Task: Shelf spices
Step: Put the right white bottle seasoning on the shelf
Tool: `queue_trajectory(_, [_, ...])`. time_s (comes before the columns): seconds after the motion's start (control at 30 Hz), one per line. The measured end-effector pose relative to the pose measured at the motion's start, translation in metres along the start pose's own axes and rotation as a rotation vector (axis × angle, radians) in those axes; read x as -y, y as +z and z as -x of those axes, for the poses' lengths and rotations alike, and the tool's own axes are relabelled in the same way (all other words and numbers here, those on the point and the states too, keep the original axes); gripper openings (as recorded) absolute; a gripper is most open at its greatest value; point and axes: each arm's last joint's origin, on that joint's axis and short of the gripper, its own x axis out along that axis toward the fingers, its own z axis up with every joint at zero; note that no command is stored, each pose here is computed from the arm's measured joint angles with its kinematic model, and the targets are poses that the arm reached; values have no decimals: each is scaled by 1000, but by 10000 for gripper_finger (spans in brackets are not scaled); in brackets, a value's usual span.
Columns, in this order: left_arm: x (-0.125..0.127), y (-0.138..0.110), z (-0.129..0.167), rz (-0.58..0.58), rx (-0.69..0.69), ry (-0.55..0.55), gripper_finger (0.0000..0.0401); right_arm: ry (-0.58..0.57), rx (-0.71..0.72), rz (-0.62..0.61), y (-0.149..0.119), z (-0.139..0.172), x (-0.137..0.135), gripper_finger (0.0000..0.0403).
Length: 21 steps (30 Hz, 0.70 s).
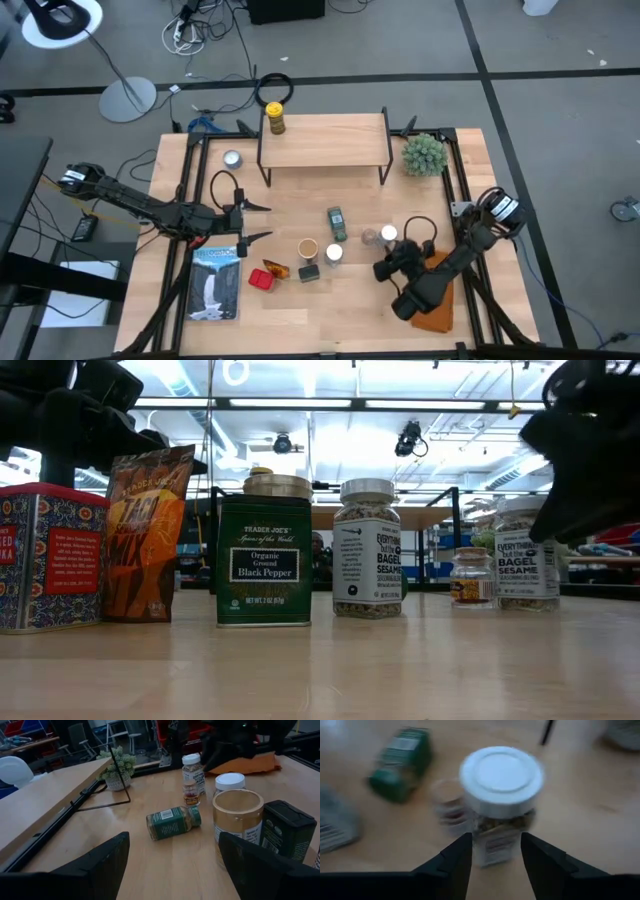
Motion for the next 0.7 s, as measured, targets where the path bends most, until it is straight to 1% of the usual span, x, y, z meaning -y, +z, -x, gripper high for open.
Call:
queue_trajectory(0.2, [0, 0, 0, 1, 0, 0, 312, -221, -55, 70, 14, -10, 10, 170])
queue_trajectory(0.3, [0, 0, 0, 1, 0, 0, 312, -283, -64, 87, 18, -12, 13, 170])
queue_trajectory(0.37, [0, 0, 0, 0, 0, 0, 312, -295, -77, 81, 18, -12, 13, 170])
queue_trajectory(0.43, [0, 0, 0, 0, 0, 0, 312, -285, -92, 65, 18, -9, 11, 170])
queue_trajectory(0.53, [0, 0, 0, 0, 0, 0, 312, -229, -110, 48, 14, 7, 6, 170])
queue_trajectory(0.63, [0, 0, 0, 0, -1, 0, 312, -132, -132, 34, 10, 29, 0, 170])
queue_trajectory(0.7, [0, 0, 0, 1, -1, 0, 312, -47, -145, 15, 4, 43, -4, 170])
